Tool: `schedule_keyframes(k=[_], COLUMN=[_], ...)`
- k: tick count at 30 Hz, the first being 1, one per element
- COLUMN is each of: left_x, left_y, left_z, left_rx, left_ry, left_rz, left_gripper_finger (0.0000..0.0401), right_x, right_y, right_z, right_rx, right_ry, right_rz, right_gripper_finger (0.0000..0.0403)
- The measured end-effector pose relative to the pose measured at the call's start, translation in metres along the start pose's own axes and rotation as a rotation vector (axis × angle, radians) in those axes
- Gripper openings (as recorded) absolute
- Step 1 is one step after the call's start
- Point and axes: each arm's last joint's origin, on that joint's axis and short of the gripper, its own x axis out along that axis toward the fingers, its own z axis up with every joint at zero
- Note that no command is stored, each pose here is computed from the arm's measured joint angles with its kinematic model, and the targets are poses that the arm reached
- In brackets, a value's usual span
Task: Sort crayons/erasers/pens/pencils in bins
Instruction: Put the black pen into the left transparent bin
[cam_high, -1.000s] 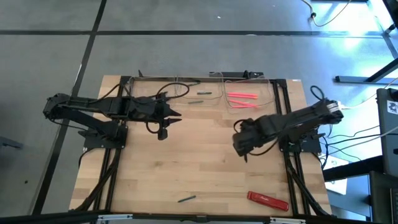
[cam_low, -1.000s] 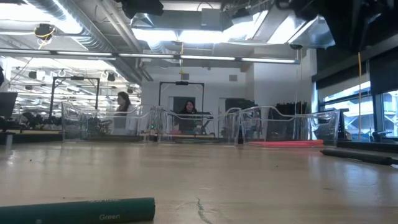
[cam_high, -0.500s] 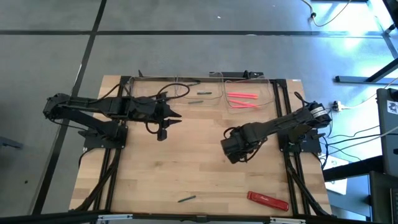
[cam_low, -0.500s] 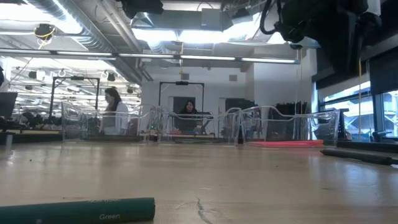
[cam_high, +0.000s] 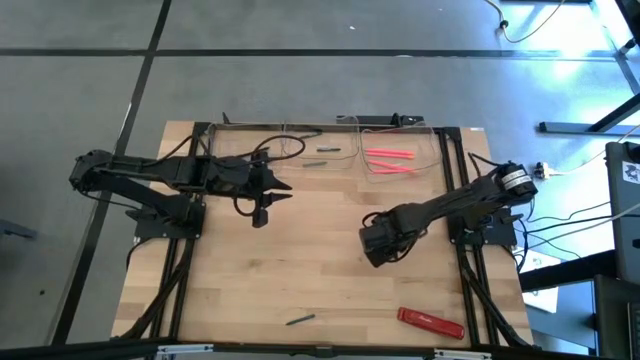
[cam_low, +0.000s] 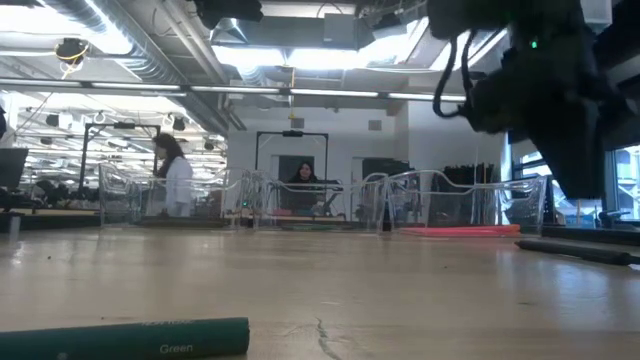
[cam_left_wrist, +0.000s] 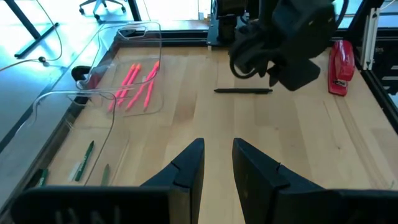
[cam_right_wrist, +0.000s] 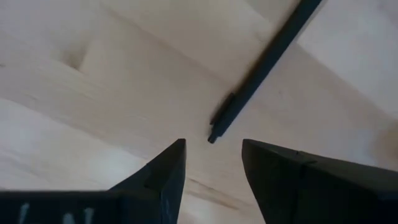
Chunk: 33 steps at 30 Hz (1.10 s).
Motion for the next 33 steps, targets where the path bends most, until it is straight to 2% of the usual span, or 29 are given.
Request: schedule_keyframes(k=[14, 19, 33], left_x=[0.0, 0.0, 0.0], left_y=[0.0, 0.0, 0.0], left_z=[0.0, 0.0, 0.0], left_rx=[-0.002, -0.002, -0.002], left_ry=[-0.001, -0.001, -0.002], left_rz=[0.0, 0.001, 0.001], left_gripper_finger=[0.0076, 0.0076, 0.0076], right_x=[0.042, 0.053, 0.059], right_y=[-0.019, -0.018, -0.023], right_z=[0.004, 0.007, 0.007], right_rx=[0.017, -0.007, -0.004], right_ry=[0.039, 0.037, 0.032], right_rz=[0.018, 0.106, 0.094], right_gripper_finger=[0.0159, 0.0159, 0.0159])
